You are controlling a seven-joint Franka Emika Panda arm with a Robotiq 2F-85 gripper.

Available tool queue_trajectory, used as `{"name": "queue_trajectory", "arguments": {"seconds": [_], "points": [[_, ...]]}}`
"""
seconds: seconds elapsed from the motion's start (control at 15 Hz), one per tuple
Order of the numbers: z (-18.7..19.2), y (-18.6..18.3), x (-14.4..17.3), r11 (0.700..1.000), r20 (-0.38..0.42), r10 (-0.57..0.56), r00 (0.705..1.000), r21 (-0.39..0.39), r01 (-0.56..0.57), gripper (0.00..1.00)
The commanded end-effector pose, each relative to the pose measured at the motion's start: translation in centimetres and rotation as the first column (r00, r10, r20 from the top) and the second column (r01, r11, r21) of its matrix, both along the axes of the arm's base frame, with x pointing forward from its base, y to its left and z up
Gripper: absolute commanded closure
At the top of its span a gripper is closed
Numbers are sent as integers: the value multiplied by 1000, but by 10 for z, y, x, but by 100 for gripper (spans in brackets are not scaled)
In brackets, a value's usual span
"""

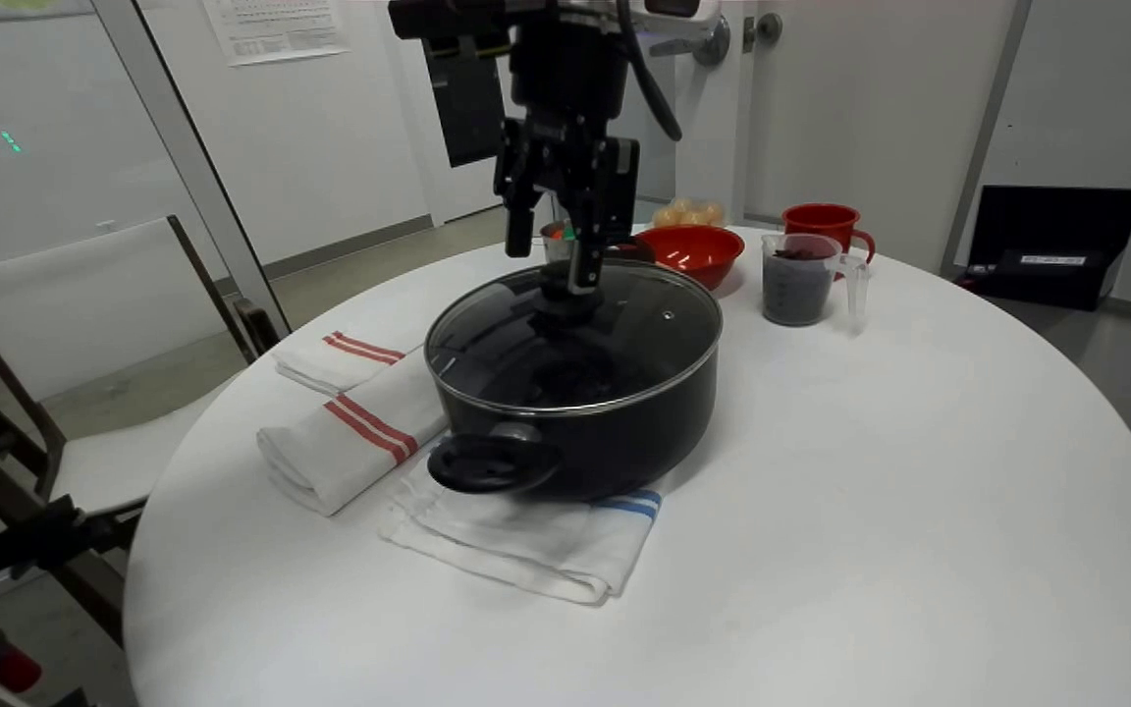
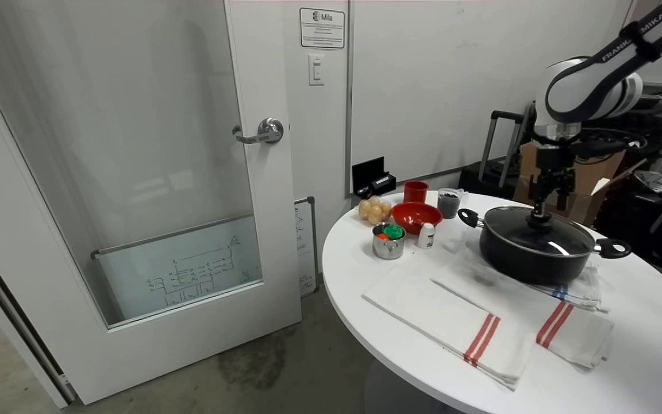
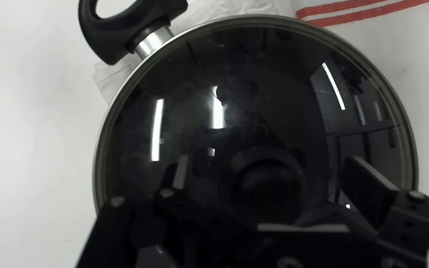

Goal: Remove the lid from the pot

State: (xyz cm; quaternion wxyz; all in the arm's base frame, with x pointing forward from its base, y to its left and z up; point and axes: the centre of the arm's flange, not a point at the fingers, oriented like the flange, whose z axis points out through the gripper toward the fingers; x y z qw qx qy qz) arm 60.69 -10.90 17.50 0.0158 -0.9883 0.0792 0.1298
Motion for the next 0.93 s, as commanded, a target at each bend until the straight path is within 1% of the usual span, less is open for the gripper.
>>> {"name": "queue_trajectory", "arguments": {"seconds": [0.0,0.27,0.33,0.4,0.53,0.6,0.73,0.8,0.87], "points": [[-5,-3,15,1000,24,1,1000,9,-1,0],[-6,-5,18,1000,28,1,1000,7,-1,0],[-6,-5,19,1000,29,2,1000,7,-2,10],[-6,-5,18,1000,29,2,1000,8,-2,26],[-7,-5,17,1000,27,1,1000,9,-2,40],[-7,-5,17,1000,26,2,1000,10,-2,49],[-7,-5,16,1000,26,2,1000,12,-2,62],[-7,-4,16,1000,28,3,1000,15,-3,72],[-6,-3,15,1000,29,5,1000,16,-6,75]]}}
